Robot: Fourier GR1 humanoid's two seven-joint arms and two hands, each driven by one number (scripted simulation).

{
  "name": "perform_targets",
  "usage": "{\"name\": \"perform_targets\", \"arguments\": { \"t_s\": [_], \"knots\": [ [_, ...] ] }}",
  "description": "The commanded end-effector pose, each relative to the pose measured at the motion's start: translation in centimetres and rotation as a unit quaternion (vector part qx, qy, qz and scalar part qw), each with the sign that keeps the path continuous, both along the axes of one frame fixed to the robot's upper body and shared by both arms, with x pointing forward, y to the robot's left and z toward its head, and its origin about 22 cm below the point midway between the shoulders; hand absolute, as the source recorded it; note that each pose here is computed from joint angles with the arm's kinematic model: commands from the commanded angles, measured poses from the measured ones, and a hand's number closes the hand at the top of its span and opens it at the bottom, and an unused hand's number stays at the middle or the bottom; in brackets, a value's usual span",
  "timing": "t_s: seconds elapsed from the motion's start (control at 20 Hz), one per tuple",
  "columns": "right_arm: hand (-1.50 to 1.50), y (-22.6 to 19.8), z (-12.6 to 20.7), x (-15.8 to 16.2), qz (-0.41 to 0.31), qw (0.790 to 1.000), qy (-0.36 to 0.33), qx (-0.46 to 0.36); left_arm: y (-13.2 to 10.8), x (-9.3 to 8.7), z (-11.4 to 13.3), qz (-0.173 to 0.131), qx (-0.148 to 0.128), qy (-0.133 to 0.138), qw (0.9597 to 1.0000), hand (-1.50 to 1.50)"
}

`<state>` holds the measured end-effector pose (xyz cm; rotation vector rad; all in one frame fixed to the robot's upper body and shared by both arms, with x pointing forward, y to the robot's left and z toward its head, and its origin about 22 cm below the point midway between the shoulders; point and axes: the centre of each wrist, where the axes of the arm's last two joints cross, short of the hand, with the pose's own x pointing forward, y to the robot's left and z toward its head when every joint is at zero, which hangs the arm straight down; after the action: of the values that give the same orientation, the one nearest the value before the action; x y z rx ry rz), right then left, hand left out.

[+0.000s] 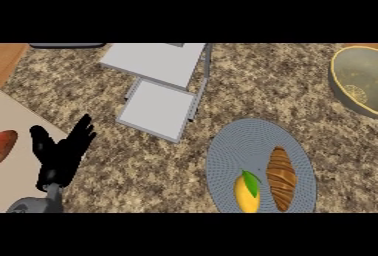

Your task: Pick the croissant from the placemat and place it in the tiered shelf

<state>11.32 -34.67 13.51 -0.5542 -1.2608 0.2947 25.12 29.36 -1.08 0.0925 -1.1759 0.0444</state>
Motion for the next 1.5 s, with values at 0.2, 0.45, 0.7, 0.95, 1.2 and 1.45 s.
{"name": "perform_targets", "arguments": {
  "t_s": [0.2, 0.45, 0.7, 0.95, 1.2, 1.45],
  "knots": [
    [-1.5, 5.0, 3.4, 1.9, -0.074, 0.996, 0.044, -0.039, 0.8, -0.4, -1.5, -0.008, -0.004, 0.027, 0.9996, 0.0],
    [-1.5, 6.9, 3.1, 4.2, -0.091, 0.988, 0.103, -0.073, 0.4, 0.5, -2.0, -0.005, -0.006, 0.027, 0.9996, 0.0],
    [-1.5, 8.5, 0.9, 6.8, -0.066, 0.979, 0.159, -0.113, -1.2, 0.1, -0.9, -0.015, 0.0, 0.03, 0.9994, 0.0],
    [-1.5, 11.4, -0.1, 7.5, -0.064, 0.972, 0.193, -0.117, -1.0, 1.1, -0.5, -0.007, -0.004, 0.03, 0.9995, 0.0],
    [-1.5, 11.3, -1.5, 7.7, -0.093, 0.967, 0.198, -0.129, 0.4, -1.1, -1.1, -0.004, -0.001, 0.033, 0.9994, 0.0],
    [-1.5, 12.3, -4.2, 7.5, -0.097, 0.963, 0.202, -0.151, 1.8, 0.0, -1.3, 0.01, -0.001, 0.034, 0.9994, 0.0]
  ]
}}
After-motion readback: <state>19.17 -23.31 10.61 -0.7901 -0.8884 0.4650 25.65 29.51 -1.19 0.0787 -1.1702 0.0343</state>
